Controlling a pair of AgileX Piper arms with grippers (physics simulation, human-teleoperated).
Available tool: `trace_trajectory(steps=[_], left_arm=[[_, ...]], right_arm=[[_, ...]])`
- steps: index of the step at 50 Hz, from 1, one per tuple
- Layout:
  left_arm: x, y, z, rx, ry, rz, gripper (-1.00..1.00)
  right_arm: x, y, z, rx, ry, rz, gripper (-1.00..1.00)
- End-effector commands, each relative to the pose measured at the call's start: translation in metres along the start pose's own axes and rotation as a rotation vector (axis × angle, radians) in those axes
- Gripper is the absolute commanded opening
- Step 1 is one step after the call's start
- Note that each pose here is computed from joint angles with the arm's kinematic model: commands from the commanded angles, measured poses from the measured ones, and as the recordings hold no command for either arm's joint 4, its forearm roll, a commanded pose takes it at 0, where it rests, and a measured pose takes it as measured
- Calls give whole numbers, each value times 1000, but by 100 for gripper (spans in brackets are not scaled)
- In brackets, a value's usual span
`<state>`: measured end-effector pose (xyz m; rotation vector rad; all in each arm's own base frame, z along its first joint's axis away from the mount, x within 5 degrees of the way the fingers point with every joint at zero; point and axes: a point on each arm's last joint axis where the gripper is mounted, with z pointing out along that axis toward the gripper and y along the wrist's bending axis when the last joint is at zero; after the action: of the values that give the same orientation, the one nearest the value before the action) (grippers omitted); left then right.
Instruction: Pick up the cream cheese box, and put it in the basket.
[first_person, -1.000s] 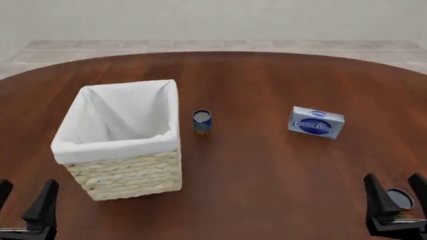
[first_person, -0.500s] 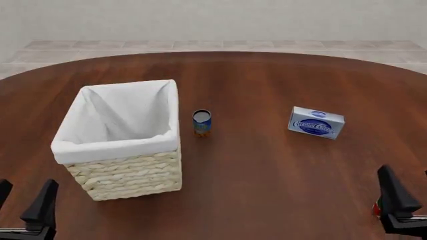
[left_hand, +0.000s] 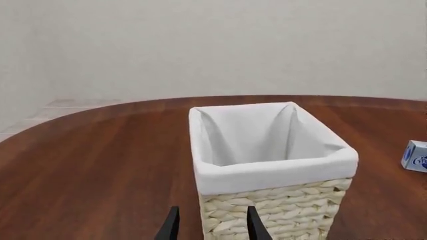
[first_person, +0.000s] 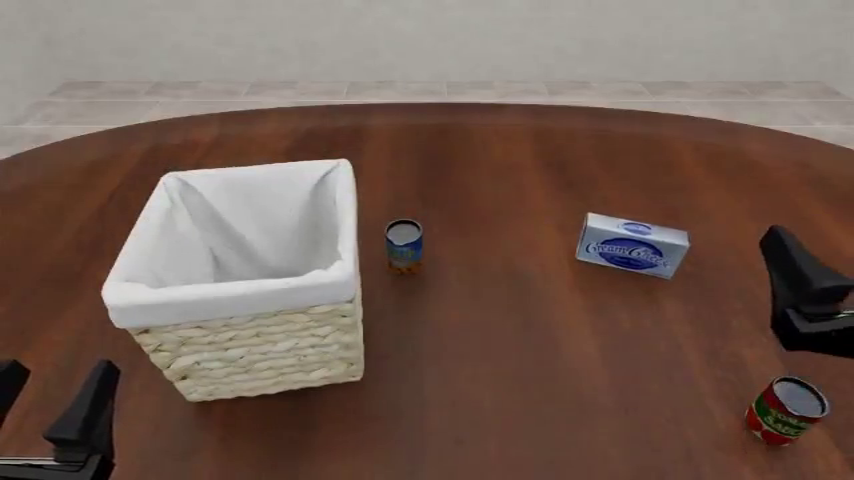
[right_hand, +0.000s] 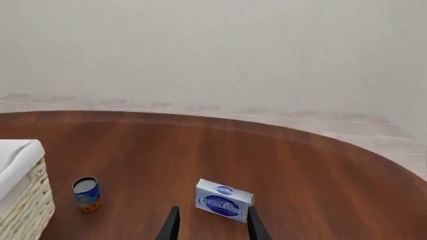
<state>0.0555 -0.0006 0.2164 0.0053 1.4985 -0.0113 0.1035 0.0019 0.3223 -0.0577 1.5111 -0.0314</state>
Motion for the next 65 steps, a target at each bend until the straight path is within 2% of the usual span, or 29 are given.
trace_trajectory(steps=[1, 4, 9, 12, 13, 14, 15, 18, 25, 29, 30, 34, 36, 38, 41, 44, 46, 52, 53, 56, 60, 61, 65], left_arm=[[2, 0, 0, 7, 7, 2, 100], [2, 0, 0, 8, 10, 1, 100], [3, -1, 0, 12, 16, -6, 100], [6, -1, 2, 9, 27, -21, 100], [6, -1, 5, 12, 35, -27, 100], [6, -1, 5, 12, 35, -27, 100], [6, -1, 4, 20, 30, -24, 100], [7, -1, 2, 22, 32, -25, 100], [6, -1, 3, 9, 31, -27, 100], [7, -1, 1, 10, 29, -29, 100], [7, -1, 1, 10, 29, -29, 100], [7, -1, 1, 17, 30, -30, 100], [7, -1, 1, 17, 31, -30, 100], [7, -1, 1, 19, 33, -30, 100], [7, -1, 1, 20, 33, -29, 100], [7, -1, 1, 21, 32, -29, 100], [7, -1, 1, 20, 32, -29, 100], [7, -1, 1, 19, 33, -30, 100], [8, -1, 0, 19, 33, -30, 100], [8, -1, 1, 20, 34, -29, 100], [8, -1, 1, 19, 35, -29, 100], [8, -1, 1, 19, 35, -30, 100], [8, -1, 1, 18, 37, -29, 100]], right_arm=[[-4, 2, 52, -21, 80, -68, 100], [-7, 1, 65, -17, 97, -83, 100], [-19, 2, 92, -36, 140, -162, 100], [-23, -1, 104, -21, 142, -174, 100], [-19, -2, 117, -25, 169, -231, 100], [-19, -2, 117, -25, 169, -231, 100], [-16, -5, 134, -21, 208, -235, 100], [-20, -4, 139, -28, 214, -245, 100], [-30, -4, 158, -54, 279, -338, 100], [-27, -1, 174, -104, 372, -408, 100], [-27, -1, 174, -104, 372, -408, 100], [-24, -5, 188, -130, 451, -495, 100], [-25, -10, 193, -121, 476, -493, 100], [-22, -12, 202, -147, 528, -532, 100], [-22, -10, 206, -167, 547, -549, 100], [-16, -6, 213, -202, 590, -573, 100], [-4, -6, 218, -233, 627, -618, 100], [11, 1, 227, -301, 683, -678, 100], [12, 1, 231, -305, 692, -680, 100], [27, -4, 237, -334, 727, -742, 100], [42, 0, 242, -384, 764, -779, 100], [54, -8, 245, -397, 794, -812, 100], [63, -7, 247, -433, 812, -856, 100]])
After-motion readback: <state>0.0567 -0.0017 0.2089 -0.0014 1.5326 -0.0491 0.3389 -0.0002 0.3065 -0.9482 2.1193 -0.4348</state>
